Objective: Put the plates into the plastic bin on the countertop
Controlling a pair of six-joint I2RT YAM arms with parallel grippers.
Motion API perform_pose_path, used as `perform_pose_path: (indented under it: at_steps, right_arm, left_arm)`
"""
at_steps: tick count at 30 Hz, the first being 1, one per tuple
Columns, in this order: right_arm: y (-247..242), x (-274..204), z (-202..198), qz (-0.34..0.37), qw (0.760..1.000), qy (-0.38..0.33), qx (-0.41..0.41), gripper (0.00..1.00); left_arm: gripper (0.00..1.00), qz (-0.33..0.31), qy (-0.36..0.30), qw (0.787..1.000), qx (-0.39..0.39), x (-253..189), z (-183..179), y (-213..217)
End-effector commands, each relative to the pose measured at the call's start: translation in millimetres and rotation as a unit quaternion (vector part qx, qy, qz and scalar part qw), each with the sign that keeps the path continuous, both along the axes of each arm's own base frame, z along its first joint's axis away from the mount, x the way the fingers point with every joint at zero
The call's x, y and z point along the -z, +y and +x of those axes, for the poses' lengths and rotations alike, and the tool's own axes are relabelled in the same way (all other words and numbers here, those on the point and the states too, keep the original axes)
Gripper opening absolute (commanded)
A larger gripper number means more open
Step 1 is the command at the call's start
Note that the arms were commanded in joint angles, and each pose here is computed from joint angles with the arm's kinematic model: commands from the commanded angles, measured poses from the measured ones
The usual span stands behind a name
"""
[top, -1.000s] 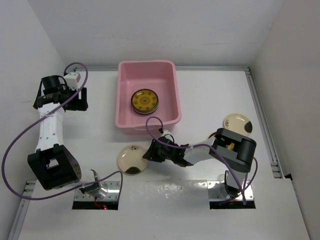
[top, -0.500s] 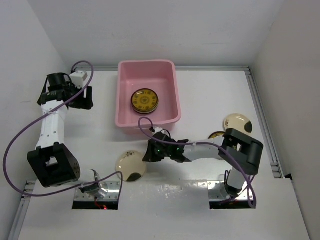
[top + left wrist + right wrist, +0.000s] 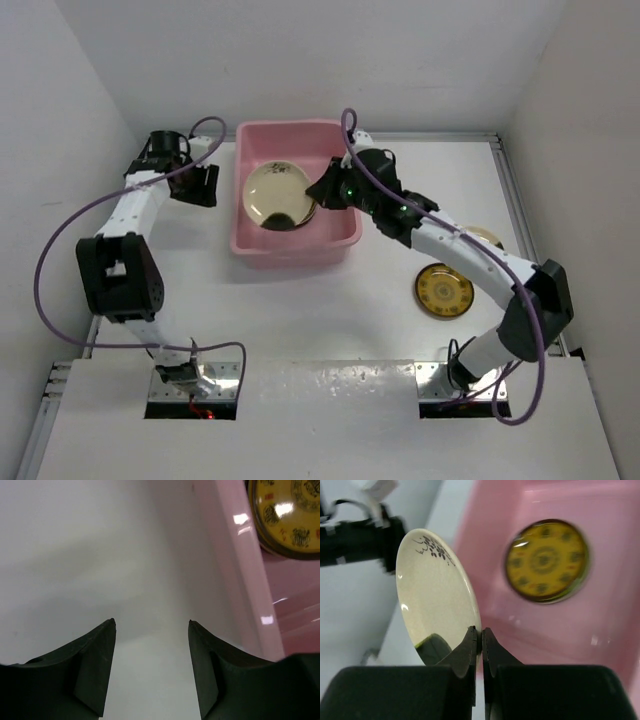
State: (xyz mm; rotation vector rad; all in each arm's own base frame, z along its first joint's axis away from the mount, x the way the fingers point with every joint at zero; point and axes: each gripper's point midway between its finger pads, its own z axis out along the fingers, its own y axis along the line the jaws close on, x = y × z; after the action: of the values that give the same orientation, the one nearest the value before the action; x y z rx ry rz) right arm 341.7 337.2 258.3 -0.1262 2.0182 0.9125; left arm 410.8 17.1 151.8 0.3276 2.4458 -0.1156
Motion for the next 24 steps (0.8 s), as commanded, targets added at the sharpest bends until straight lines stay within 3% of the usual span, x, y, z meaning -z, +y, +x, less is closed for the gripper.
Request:
perform_pose_path:
  at_steps: [1,12,24]
  right_arm:
    - [-24,42,38,-0.05,0.997,0.026,0.06,0.0]
    - [-21,112,117,-0.012,0.983,0.117,0.137,0.0]
    - [-32,148,159,0.025,0.964,0.164,0.207,0.0]
  left_arm:
    - [0.62,-0.009,-0.018,1.0,-0.007,-3,38,-21]
    - [0.62,-0.008,-0.051,0.999,-0.012,1,131,-48]
    - [0.62,-0.06,-0.062,0.995,0.056,7,160,-85]
